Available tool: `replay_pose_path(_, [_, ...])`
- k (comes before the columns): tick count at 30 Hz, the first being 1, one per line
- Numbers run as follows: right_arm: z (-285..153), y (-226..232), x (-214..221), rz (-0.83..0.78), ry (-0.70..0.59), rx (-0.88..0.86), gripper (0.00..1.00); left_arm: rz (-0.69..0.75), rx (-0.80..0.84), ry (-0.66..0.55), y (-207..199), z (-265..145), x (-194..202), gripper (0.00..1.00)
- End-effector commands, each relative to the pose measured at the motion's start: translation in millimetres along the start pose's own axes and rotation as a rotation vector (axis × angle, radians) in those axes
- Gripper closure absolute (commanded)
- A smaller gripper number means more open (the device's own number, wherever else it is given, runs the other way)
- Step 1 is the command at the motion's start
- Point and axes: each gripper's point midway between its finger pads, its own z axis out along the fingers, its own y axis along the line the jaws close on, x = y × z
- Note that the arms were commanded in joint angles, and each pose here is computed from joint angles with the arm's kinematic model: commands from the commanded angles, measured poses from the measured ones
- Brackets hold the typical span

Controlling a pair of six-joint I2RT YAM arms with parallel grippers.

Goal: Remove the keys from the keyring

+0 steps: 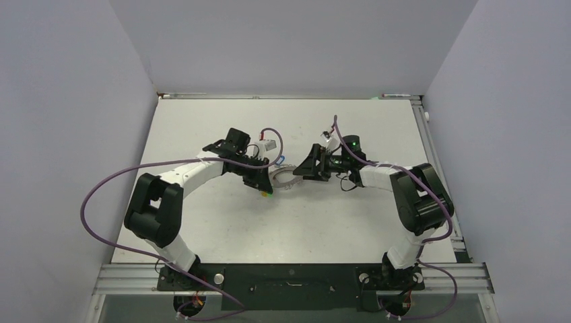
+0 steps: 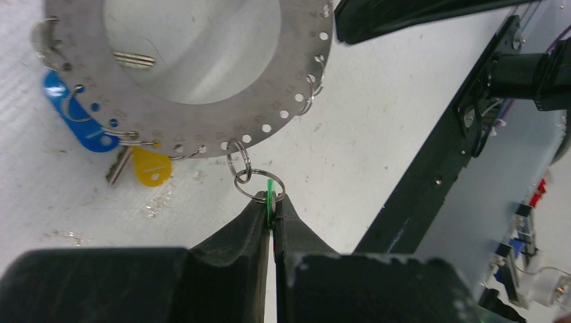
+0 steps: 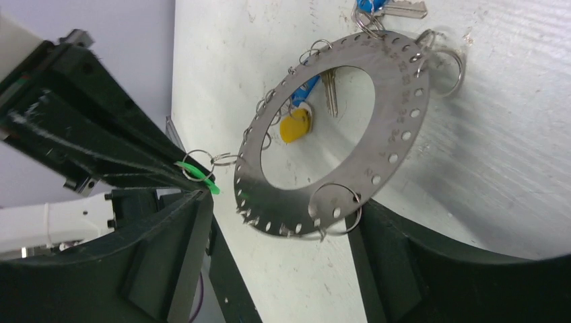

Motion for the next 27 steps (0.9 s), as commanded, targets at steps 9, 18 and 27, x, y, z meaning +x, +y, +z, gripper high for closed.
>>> replay_pose_path(9, [-58.1,35.0,-14.4,-0.453,0.031,-0.137,0.16,0.088,0.013,0.110,-22.0,-33.9,8.0,1.00])
replay_pose_path(18, [-89.7,72.4,-76.1,-0.730,-0.136,-0.114,0.14,0.436,-0.260,0.202,9.3,-79.1,-14.2,1.00])
replay_pose_path(27, [-129.6,85.8,-130.0,-0.859,-0.259,-0.006,0.02,0.892,-0.478,0.205,10.2,-135.1,-71.6,1.00])
